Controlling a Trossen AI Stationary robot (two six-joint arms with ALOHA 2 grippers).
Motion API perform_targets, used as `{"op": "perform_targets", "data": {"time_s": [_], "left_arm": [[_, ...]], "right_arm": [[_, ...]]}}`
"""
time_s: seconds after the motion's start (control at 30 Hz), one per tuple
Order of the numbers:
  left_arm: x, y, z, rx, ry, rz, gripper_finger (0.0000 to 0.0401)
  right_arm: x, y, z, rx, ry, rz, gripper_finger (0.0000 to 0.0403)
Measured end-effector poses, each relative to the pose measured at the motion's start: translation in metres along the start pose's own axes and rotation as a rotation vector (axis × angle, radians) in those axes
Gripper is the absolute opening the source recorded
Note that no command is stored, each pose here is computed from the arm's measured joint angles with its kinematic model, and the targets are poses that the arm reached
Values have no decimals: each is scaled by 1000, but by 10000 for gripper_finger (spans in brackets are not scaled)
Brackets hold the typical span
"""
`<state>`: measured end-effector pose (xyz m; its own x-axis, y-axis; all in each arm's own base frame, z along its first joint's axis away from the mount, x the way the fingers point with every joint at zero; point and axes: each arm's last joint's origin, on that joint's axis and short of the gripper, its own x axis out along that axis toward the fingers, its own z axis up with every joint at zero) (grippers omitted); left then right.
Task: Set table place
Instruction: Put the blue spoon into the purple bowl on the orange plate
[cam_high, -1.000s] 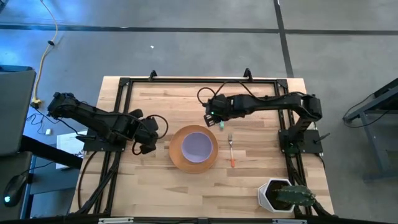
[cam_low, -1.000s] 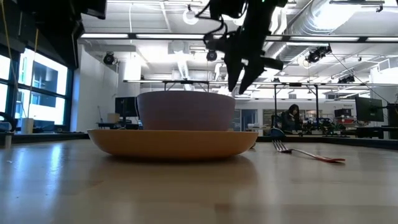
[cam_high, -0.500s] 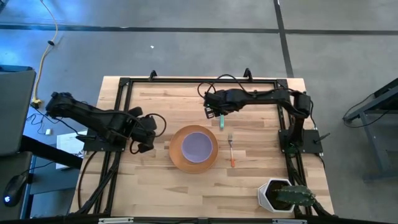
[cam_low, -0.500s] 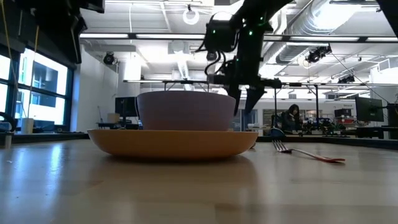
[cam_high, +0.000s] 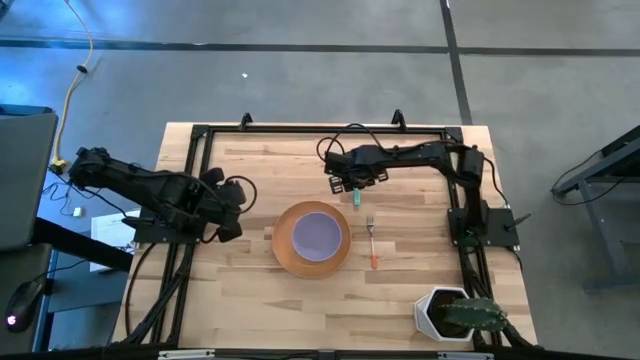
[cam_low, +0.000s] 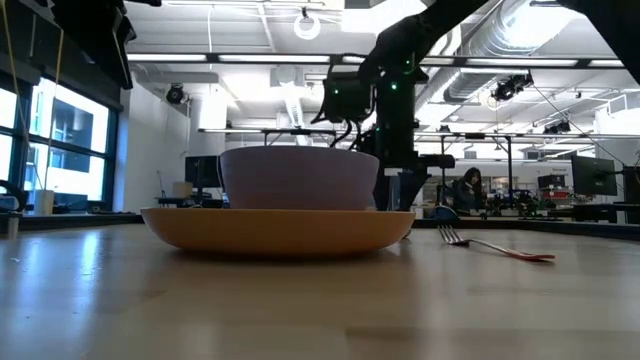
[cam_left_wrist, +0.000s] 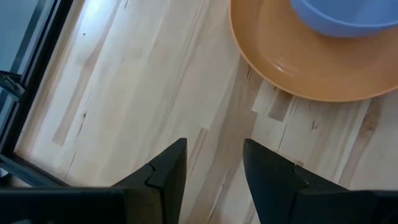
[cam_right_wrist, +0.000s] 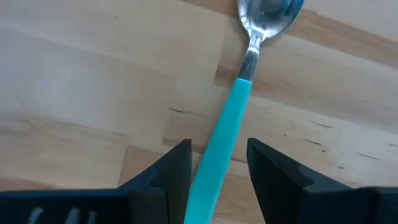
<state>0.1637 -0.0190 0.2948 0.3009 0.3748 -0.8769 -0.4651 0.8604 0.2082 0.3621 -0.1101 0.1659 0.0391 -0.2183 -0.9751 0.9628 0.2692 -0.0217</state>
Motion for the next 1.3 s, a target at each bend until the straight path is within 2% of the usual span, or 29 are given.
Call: {"op": "perform_targets", "data": {"time_s": [0.47,0.7,1.0,1.13,1.3], "left_arm": [[-1,1,0,37,-15,19,145],[-1,1,0,50,-16,21,145],[-1,1,0,51,-16,21,145],[-1,1,1,49,-20,18,145],[-1,1,1,47,-23,16,145]], "right_arm": [[11,-4,11,46,-4,19,147],[21,-9,5,60,20,0,147],[33,-13,-2,101,27,41,144],[34,-13,-2,90,32,44,109],[34,-13,-3,53,40,53,23]]}}
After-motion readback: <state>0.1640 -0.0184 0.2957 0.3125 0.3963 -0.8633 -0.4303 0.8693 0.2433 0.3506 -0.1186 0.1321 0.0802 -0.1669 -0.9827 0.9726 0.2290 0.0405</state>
